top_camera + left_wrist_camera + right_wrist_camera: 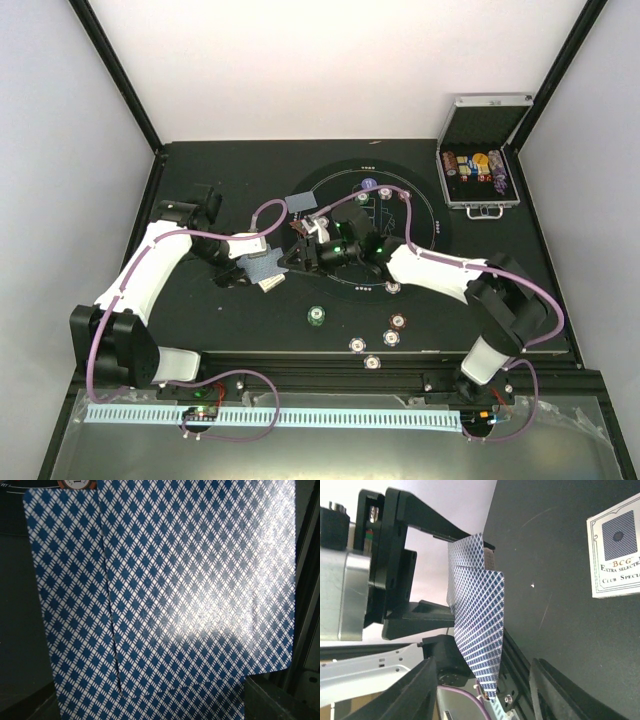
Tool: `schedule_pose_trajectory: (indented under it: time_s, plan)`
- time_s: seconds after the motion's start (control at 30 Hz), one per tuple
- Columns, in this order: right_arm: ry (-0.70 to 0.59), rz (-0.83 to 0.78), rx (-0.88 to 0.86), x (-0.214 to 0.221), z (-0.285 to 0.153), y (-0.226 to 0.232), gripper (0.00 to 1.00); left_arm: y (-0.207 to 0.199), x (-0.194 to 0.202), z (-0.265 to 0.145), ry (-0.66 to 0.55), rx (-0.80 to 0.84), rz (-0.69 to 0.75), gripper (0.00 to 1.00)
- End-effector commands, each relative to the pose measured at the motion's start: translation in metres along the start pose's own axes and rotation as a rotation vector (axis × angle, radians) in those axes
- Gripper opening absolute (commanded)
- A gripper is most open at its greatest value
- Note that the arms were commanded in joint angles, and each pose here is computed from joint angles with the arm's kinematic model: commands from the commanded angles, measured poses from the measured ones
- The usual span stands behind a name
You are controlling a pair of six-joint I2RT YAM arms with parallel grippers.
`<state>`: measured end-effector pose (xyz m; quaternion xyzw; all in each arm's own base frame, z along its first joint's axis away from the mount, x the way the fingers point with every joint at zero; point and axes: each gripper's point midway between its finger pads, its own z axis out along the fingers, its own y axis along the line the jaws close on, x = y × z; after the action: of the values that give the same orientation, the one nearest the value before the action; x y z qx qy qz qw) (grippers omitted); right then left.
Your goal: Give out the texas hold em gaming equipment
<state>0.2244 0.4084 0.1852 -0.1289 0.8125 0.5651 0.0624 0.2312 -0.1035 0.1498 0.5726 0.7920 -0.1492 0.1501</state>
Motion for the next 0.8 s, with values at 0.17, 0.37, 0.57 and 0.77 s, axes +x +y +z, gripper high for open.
schedule_pose_trajectory:
  time_s: [0.17, 0.37, 0.57, 0.77]
  plan:
    - [0.029, -0.014, -0.025, 0.002, 0.014, 0.007, 0.34, 0.000, -0.010, -0.011, -0.038, -0.014, 0.020, 0.01]
    - [0.023, -0.020, -0.019, 0.002, 0.011, 0.009, 0.13, 0.001, -0.010, -0.011, -0.038, -0.016, 0.023, 0.01]
    - [0.024, -0.019, -0.018, 0.005, 0.007, 0.010, 0.02, 0.002, -0.009, -0.010, -0.034, -0.018, 0.022, 0.02]
    - [0.017, -0.021, -0.024, 0.009, 0.000, 0.014, 0.01, 0.002, -0.009, -0.011, -0.033, -0.020, 0.024, 0.02]
